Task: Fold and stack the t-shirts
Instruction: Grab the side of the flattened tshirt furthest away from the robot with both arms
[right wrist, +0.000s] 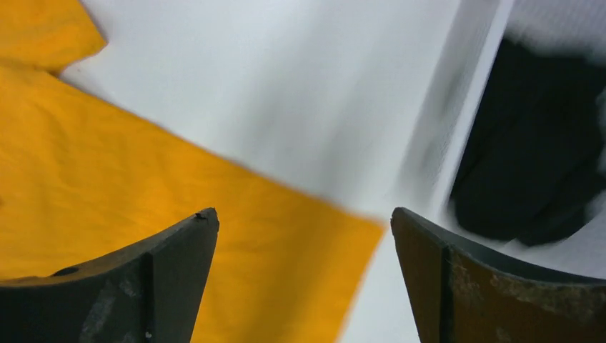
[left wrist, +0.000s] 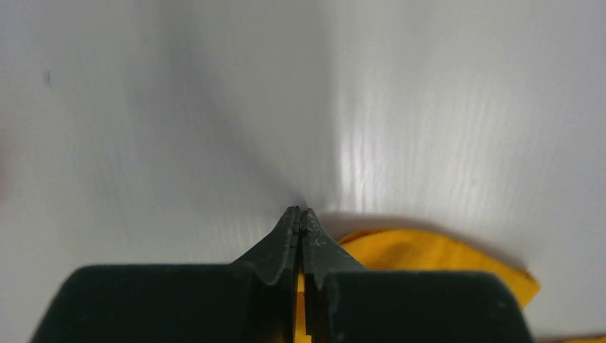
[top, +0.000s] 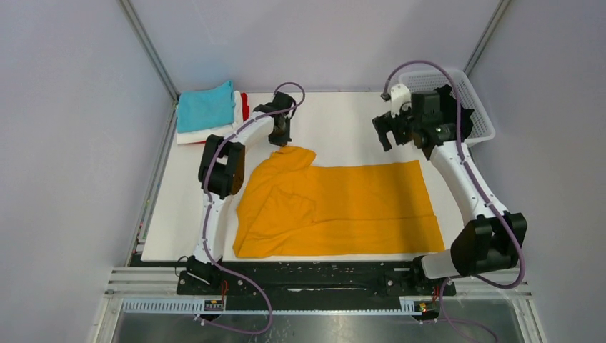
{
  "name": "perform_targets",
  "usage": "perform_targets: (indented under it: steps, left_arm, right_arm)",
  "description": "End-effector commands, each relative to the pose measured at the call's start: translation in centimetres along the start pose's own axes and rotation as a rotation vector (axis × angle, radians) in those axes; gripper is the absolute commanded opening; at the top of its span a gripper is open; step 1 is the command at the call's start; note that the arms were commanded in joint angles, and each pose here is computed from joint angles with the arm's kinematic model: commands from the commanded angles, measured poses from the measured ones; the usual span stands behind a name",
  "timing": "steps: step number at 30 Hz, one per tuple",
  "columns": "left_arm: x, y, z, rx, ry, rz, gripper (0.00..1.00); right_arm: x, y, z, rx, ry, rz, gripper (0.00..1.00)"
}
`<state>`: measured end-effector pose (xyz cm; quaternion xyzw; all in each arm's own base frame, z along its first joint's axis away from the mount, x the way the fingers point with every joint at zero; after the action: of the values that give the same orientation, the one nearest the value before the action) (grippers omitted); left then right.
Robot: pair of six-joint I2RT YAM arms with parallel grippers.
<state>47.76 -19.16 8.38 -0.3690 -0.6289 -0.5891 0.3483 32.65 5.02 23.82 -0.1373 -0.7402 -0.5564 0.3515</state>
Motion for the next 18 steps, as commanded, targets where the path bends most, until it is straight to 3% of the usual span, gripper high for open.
perform_targets:
  steps: [1,4,6,13,18]
  left_arm:
    - [4.5,-0.1,0.4,0.048,-0.046,-0.075,0.00]
    - [5.8,-0.5,0.6,0.075,-0.073,-0.121,0.00]
    - [6.6,-0.6,0.8,0.090,-0.063,-0.135,0.00]
    - [9.2,-1.0,0.5,0.112,-0.118,-0.187,0.00]
    - [11.2,-1.7,0.3,0.086,-0.125,-0.228,0.00]
  right_arm:
    - [1.3,3.3,-1.4,0.695,0.212,-0.113,0.99]
    - [0.4,1.1,-1.8,0.911,0.304,-0.057,0.99]
    - [-0.3,-0.2,-2.4,0.950,0.359,0.006,0.99]
    - [-4.1,-3.1,-4.7,0.915,0.506,0.288,0.93]
    - [-7.5,-3.9,-6.8,0.859,0.519,0.372,0.90]
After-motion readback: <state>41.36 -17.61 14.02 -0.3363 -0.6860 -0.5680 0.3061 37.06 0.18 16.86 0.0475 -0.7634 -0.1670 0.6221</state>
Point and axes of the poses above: each gripper's point midway between its finger pads, its own x axis back along the fingers, its own z axis along the line the jaws close on, y = z × x, the point moved 7 cm from there along x, back along the fingers, and after that the axes turned 2 degrees about x, right-handed, at the moved point
